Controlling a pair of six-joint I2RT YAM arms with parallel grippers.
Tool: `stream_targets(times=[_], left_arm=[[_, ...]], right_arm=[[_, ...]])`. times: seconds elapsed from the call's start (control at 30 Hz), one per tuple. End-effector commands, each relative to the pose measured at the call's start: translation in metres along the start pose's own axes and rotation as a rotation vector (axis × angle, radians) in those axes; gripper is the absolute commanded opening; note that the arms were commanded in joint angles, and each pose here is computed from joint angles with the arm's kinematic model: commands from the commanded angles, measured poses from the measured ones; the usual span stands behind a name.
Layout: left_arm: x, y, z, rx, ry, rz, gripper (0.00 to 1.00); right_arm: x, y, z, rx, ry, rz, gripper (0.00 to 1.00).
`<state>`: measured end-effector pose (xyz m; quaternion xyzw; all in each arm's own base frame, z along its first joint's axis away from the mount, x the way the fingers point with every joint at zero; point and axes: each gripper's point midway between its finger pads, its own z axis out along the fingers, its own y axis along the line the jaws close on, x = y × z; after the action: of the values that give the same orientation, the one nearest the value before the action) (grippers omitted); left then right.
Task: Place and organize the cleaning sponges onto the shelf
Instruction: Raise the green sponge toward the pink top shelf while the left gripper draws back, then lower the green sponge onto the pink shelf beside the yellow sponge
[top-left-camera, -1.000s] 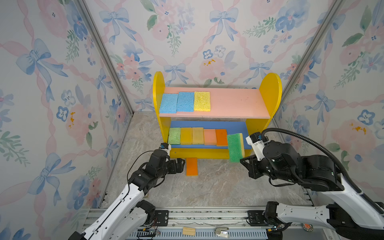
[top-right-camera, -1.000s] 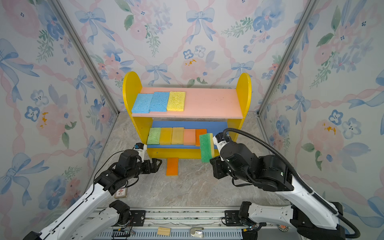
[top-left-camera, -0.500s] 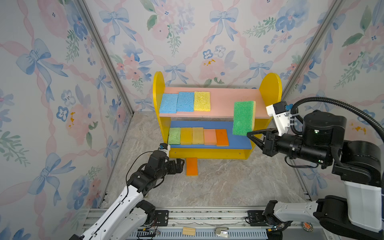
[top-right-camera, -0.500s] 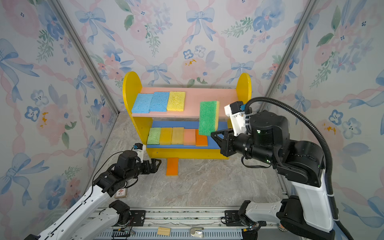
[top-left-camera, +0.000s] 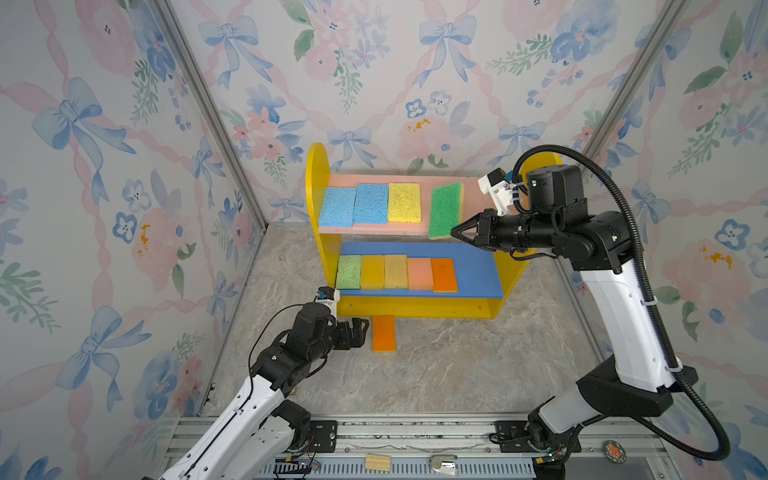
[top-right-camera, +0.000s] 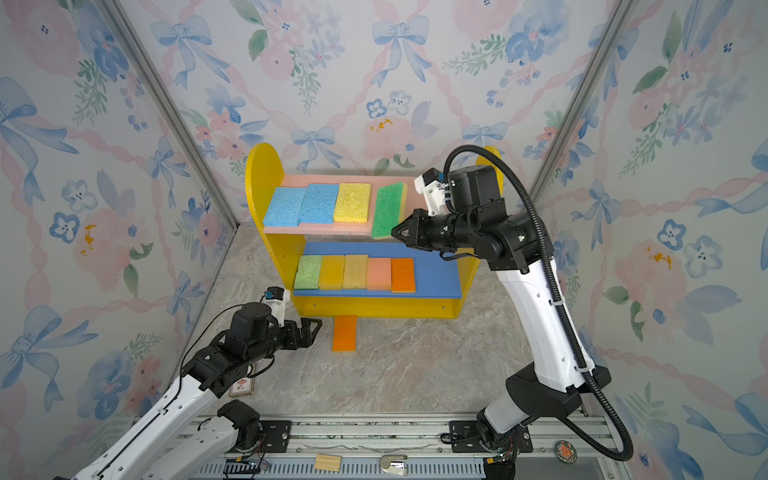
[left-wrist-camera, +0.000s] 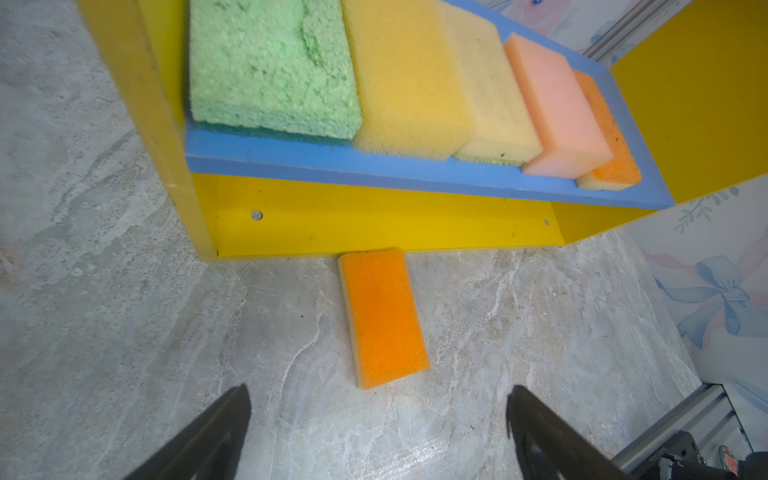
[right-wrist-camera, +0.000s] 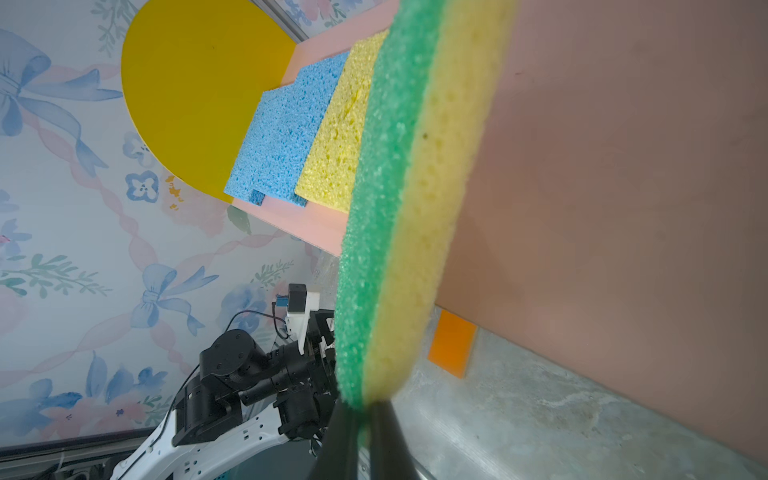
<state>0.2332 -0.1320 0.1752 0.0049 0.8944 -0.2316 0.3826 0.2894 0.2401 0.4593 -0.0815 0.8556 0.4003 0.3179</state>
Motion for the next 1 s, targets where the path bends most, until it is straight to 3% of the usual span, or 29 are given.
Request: stream_targets(times=[0.0,0.73,0.87,0.97], left_arm=[[0.002,-0.005,0.0,0.03,-0.005,0.028,0.98],[0.002,-0.006,0.001,0.033,-0.001,0.029,0.98],[0.003,-0.006,0.001,0.033,0.002,0.028,0.98],[0.003,-0.006,0.002,0.033,0.003,0.029,0.98]], right_arm=[[-0.016,0.014,-0.014,-0.098,-0.043,0.017,0.09],[-0.027,-0.017,0.031,-0.113,0.05,0.102,0.13],[-0.027,-0.019,0.037,-0.114,0.062,0.108,0.19],[-0.028,-0.022,0.037,-0.104,0.059,0.104,0.3]])
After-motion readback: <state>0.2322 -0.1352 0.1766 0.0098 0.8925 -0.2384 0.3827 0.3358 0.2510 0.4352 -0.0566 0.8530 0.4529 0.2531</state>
